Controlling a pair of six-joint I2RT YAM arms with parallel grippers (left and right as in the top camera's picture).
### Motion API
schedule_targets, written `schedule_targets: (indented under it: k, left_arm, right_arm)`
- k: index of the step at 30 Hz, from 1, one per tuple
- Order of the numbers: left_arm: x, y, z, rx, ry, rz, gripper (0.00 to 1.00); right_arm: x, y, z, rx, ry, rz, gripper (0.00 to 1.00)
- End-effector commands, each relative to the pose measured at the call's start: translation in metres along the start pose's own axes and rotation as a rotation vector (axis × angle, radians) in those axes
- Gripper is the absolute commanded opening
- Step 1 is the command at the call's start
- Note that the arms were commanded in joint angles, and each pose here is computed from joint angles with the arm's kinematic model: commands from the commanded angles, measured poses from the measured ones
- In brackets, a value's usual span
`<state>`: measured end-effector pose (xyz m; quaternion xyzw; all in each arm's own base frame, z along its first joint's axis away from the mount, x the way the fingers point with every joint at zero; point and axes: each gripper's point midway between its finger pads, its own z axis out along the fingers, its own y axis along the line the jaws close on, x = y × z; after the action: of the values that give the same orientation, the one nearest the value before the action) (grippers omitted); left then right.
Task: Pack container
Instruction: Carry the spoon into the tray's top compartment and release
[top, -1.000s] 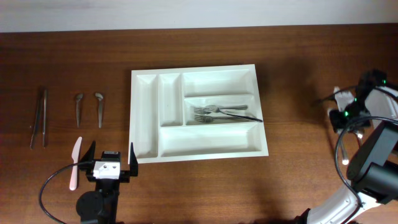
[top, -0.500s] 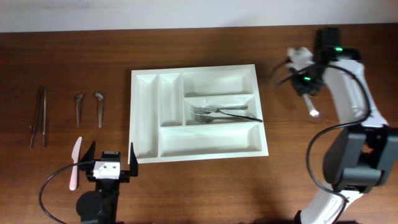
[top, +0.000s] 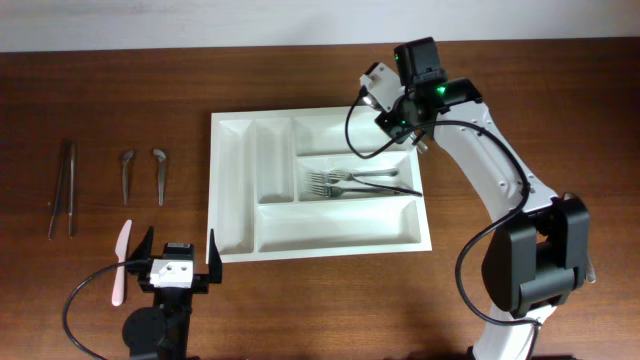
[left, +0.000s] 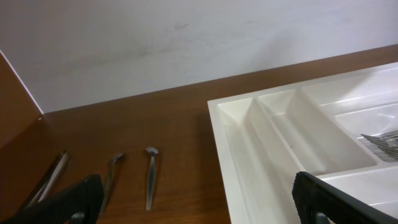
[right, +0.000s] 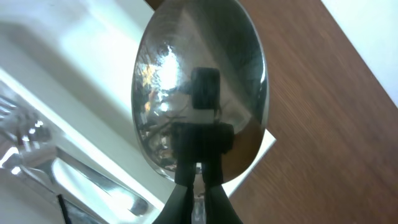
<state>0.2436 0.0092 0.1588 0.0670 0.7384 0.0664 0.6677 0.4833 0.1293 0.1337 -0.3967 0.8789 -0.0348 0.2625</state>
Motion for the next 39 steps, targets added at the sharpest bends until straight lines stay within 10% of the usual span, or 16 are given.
schedule_targets:
  k: [1, 39]
  left_arm:
    - [0.002, 0.002, 0.0, -0.012, 0.001, 0.015, 0.99]
    - [0.002, 0.002, 0.0, -0.012, 0.001, 0.015, 0.99]
  right_arm:
    - [-0.01, 0.014, 0.013, -0.077, -0.043, -0.087, 0.04]
    - [-0.032, 0.047, 0.042, -0.201, -0.16, -0.23, 0.05]
